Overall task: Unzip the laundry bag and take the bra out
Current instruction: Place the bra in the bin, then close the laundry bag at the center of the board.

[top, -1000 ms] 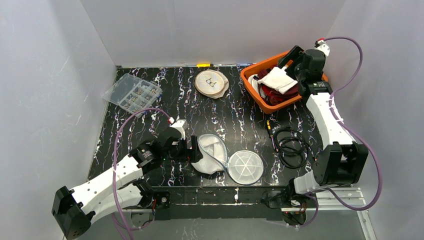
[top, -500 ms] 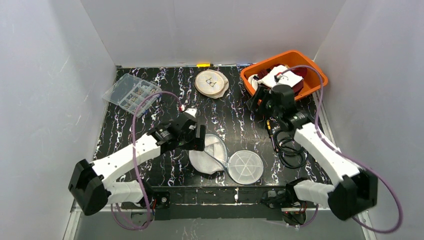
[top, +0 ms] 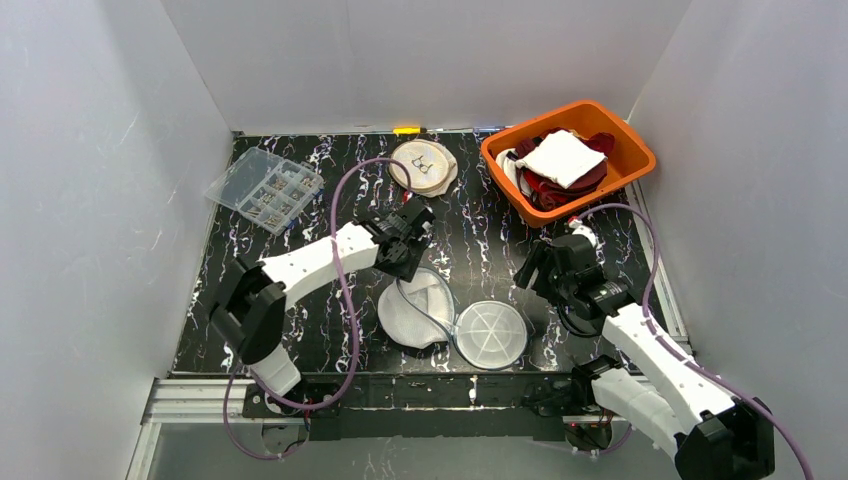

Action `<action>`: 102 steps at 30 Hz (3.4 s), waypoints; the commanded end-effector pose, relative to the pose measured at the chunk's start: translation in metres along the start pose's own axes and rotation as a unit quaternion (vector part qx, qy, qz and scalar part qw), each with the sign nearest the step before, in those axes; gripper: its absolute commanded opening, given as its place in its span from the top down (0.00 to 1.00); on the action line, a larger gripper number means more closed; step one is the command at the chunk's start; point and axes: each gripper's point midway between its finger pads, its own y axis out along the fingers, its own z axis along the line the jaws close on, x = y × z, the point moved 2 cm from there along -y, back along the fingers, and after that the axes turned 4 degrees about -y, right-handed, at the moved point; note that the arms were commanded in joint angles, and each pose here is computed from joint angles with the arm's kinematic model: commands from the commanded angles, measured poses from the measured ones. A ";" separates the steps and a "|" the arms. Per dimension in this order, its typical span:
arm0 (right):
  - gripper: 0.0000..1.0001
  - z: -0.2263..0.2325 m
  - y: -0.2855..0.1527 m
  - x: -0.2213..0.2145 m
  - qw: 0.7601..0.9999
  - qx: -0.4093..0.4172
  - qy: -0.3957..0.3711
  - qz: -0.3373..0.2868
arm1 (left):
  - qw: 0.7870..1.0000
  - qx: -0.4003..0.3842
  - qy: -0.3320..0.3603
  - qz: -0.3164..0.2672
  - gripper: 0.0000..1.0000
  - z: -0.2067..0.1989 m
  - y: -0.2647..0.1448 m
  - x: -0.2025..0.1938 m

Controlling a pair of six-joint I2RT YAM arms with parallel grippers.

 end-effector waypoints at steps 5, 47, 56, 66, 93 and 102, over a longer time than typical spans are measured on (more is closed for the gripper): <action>0.19 -0.008 -0.010 -0.019 0.999 -0.003 0.045 0.014 | 0.999 0.008 0.035 0.034 0.60 -0.001 0.010 0.008; 0.99 0.026 -0.036 0.040 0.997 0.021 -0.071 -0.015 | 0.982 -0.125 -0.103 -0.099 1.00 -0.017 -0.052 0.014; 0.99 0.098 -0.111 0.150 0.978 0.072 -0.169 -0.096 | 0.944 -0.213 -0.152 -0.200 1.00 -0.029 -0.108 0.055; 0.99 0.094 -0.091 0.140 0.978 0.071 -0.172 -0.099 | 0.947 -0.221 -0.177 -0.151 1.00 -0.040 -0.067 0.029; 0.99 0.162 -0.064 0.076 0.962 0.000 -0.262 -0.082 | 0.937 -0.252 -0.217 -0.101 1.00 -0.059 -0.023 -0.001; 0.99 0.195 -0.053 0.059 0.978 0.089 -0.177 -0.073 | 0.939 -0.251 -0.213 -0.100 1.00 -0.057 -0.023 -0.008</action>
